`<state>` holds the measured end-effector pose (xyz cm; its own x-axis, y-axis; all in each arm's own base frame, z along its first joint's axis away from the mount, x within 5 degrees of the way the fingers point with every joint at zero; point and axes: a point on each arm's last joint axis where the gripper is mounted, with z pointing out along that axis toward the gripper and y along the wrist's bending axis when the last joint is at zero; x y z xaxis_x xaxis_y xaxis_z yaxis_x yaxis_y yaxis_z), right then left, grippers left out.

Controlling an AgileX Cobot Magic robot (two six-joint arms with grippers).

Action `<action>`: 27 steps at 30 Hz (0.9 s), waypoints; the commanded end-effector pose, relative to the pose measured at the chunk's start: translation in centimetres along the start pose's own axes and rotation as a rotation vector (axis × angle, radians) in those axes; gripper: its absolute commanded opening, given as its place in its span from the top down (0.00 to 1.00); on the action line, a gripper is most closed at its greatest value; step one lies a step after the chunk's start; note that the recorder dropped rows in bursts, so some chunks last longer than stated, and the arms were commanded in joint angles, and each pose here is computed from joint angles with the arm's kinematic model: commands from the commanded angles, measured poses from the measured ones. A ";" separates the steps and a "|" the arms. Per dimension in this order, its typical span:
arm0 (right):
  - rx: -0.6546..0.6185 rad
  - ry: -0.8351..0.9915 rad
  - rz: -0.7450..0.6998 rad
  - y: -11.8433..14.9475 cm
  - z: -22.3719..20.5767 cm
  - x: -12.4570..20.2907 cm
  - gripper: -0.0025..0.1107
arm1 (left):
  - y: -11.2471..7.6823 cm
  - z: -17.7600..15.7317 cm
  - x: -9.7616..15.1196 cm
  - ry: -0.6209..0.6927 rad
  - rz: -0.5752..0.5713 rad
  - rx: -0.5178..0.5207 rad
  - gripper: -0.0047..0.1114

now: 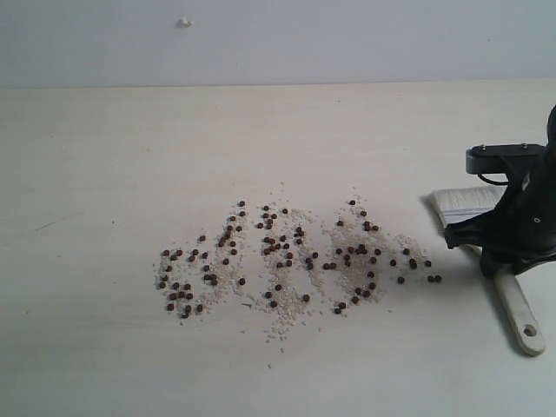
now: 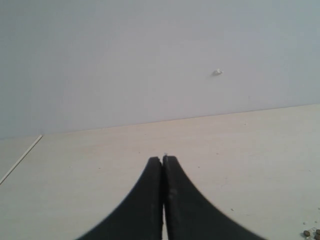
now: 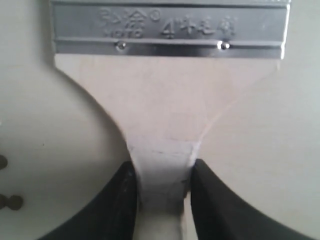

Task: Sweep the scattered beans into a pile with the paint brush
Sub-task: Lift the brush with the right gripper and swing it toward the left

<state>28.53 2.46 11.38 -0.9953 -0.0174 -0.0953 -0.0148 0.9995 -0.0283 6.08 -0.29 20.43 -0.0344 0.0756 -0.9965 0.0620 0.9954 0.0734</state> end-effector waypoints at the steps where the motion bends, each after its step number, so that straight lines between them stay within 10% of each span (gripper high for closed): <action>1: 0.018 0.039 -0.065 -0.3 -2.0 -0.1 0.98 | 0.0 0.0 0.1 0.001 -0.006 -0.001 0.96; 27: -0.097 0.046 -0.228 0.1 -11.4 2.8 0.98 | 0.0 0.0 0.1 0.001 -0.006 -0.001 0.96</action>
<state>24.77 2.72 21.98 -0.9728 -0.2253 -0.0540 -0.2269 0.9736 0.0257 6.08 -0.29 20.43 -0.0344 0.0756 -0.9965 0.0620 0.9954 0.0734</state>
